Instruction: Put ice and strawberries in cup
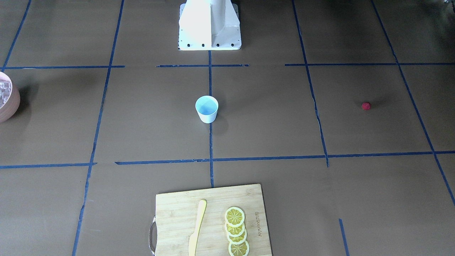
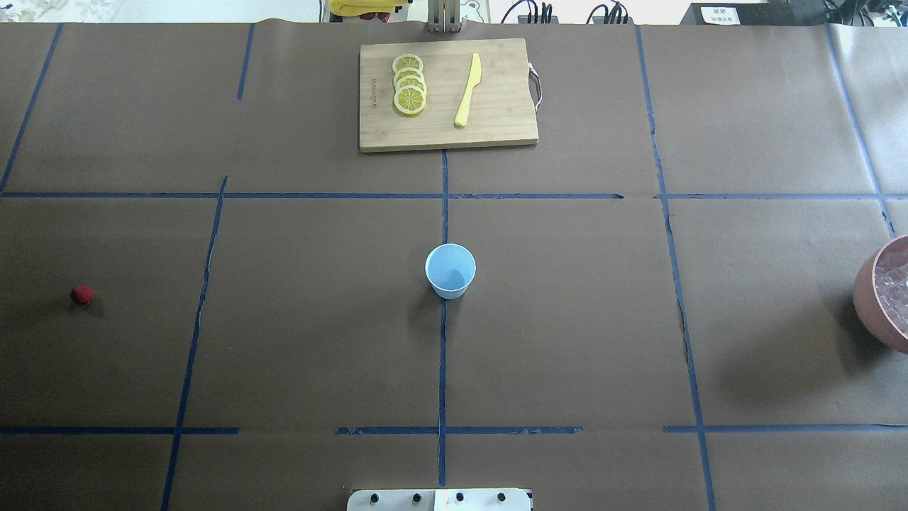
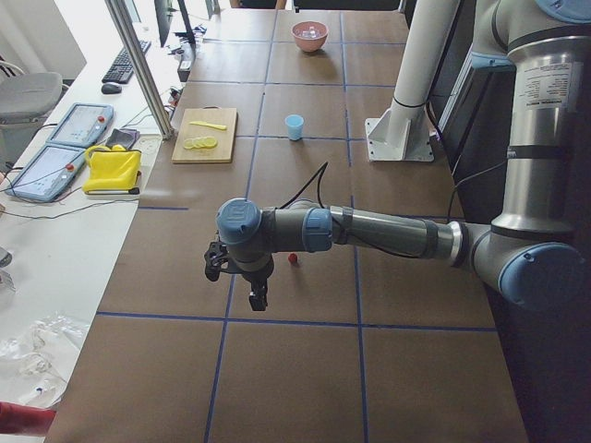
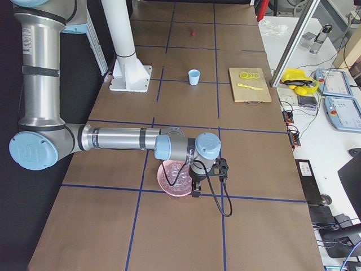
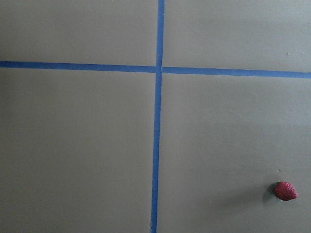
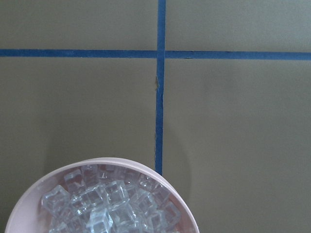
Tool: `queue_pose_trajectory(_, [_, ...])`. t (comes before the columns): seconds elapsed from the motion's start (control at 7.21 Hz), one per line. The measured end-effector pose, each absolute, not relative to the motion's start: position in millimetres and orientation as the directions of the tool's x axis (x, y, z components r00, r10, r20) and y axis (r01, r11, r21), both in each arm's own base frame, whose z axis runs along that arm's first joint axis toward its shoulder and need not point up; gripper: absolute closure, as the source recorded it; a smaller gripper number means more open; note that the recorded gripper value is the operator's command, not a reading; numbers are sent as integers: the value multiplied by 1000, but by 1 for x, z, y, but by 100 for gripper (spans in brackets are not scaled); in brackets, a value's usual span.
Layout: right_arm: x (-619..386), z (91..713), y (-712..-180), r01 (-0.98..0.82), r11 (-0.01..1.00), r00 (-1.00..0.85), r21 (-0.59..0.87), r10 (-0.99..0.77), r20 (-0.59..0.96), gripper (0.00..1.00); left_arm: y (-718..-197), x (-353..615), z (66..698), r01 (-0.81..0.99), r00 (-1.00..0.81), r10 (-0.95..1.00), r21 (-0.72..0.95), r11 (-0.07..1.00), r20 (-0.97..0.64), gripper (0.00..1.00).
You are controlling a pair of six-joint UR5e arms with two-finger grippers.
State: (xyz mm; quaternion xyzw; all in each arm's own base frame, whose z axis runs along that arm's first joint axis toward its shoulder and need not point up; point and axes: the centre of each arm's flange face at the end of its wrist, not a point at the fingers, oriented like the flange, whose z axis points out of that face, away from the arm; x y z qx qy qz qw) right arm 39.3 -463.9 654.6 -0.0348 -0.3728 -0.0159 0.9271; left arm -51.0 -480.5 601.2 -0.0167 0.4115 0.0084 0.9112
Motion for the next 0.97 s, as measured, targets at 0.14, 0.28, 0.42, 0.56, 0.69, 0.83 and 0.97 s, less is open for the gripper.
queue_pose_trajectory(0.14, [39, 654, -464, 55, 997, 721, -51, -5, 693, 0, -479, -50, 596, -35, 662, 15, -11, 999, -750, 0])
queue_pose_trajectory(0.28, [39, 654, -464, 56, 997, 720, -51, -5, 694, 0, -474, -48, 592, -44, 662, 31, 3, 999, -749, 0])
queue_pose_trajectory(0.42, [39, 653, -464, 56, 997, 720, -50, -5, 694, 0, -470, -47, 592, -48, 661, 37, 7, 999, -749, 0])
queue_pose_trajectory(0.56, [39, 651, -465, 56, 997, 719, -46, -9, 695, 0, -467, -47, 593, -49, 659, 39, 8, 999, -751, 0])
queue_pose_trajectory(0.69, [38, 649, -465, 56, 998, 716, -41, -12, 698, 0, -463, -47, 593, -48, 657, 38, 8, 999, -753, 0])
queue_pose_trajectory(0.83, [37, 646, -465, 57, 998, 706, -38, -14, 708, 0, -458, -47, 594, -46, 658, 33, 4, 999, -753, 0])
queue_pose_trajectory(0.97, [30, 641, -466, 72, 997, 694, -25, -33, 719, 0, -455, -47, 593, -44, 658, 32, 4, 999, -752, 0])
